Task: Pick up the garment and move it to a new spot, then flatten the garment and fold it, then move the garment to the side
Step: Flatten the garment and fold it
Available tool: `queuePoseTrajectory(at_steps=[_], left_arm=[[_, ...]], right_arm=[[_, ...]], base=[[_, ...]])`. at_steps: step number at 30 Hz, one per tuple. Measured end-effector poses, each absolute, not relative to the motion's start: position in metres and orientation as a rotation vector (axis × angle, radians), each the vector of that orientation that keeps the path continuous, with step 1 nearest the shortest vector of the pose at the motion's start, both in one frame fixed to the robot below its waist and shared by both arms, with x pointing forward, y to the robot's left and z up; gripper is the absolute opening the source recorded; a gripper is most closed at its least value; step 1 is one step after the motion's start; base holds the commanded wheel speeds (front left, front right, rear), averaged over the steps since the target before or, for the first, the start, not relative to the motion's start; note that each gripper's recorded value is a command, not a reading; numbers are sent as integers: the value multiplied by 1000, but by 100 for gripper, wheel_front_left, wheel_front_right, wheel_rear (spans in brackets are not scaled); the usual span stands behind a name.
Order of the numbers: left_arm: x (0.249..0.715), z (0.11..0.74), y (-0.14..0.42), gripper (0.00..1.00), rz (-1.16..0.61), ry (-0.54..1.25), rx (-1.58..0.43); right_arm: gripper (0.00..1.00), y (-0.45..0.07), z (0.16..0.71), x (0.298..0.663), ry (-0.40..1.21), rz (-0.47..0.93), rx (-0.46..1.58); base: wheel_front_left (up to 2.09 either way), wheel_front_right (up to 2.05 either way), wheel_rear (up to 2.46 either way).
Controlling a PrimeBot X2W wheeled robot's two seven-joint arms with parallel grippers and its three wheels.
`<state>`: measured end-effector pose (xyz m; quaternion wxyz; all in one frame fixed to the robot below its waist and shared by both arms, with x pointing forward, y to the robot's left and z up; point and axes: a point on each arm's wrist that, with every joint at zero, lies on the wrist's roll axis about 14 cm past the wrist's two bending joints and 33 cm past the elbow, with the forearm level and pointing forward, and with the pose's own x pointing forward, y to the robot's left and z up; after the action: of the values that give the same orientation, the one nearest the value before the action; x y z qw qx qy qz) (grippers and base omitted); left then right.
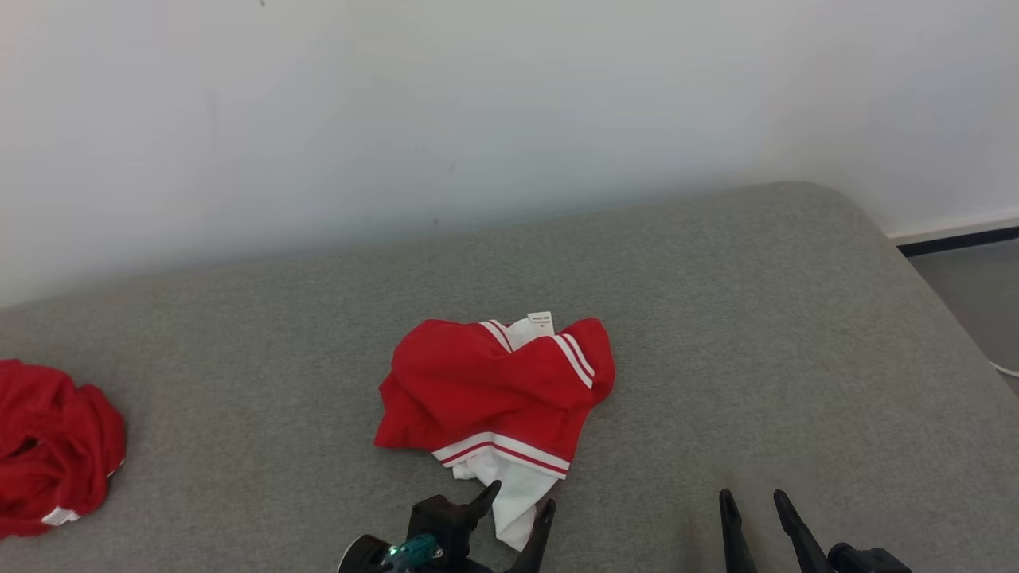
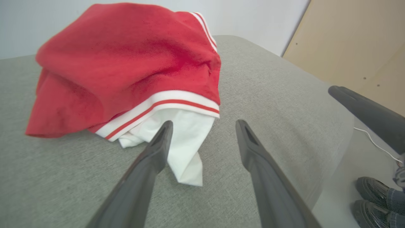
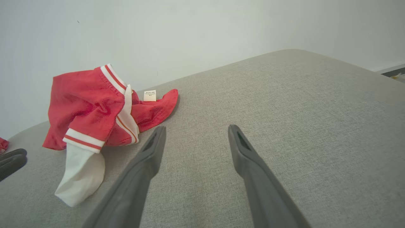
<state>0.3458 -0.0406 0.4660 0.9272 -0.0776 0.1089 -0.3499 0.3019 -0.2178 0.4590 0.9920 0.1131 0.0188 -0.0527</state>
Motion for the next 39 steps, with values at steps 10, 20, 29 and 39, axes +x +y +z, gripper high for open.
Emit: queuePoseTrajectory(at_steps=[10,20,29,39], left_arm=[[368,476,-98,100,-777,234,-21],[395,457,-110,100,-730,287,108],[410,434,-95,100,-673,379,129],[407,432,-95,0,-701,413,126]], right_arm=[[100,-251,452,273,46,-238,233],[100,-265,447,258,59,-307,239],[100,-265,444,257,73,-313,245],[100,-257,444,266,75,-278,250]], base=[[0,0,0],[0,0,0],[0,0,0],[0,0,0]])
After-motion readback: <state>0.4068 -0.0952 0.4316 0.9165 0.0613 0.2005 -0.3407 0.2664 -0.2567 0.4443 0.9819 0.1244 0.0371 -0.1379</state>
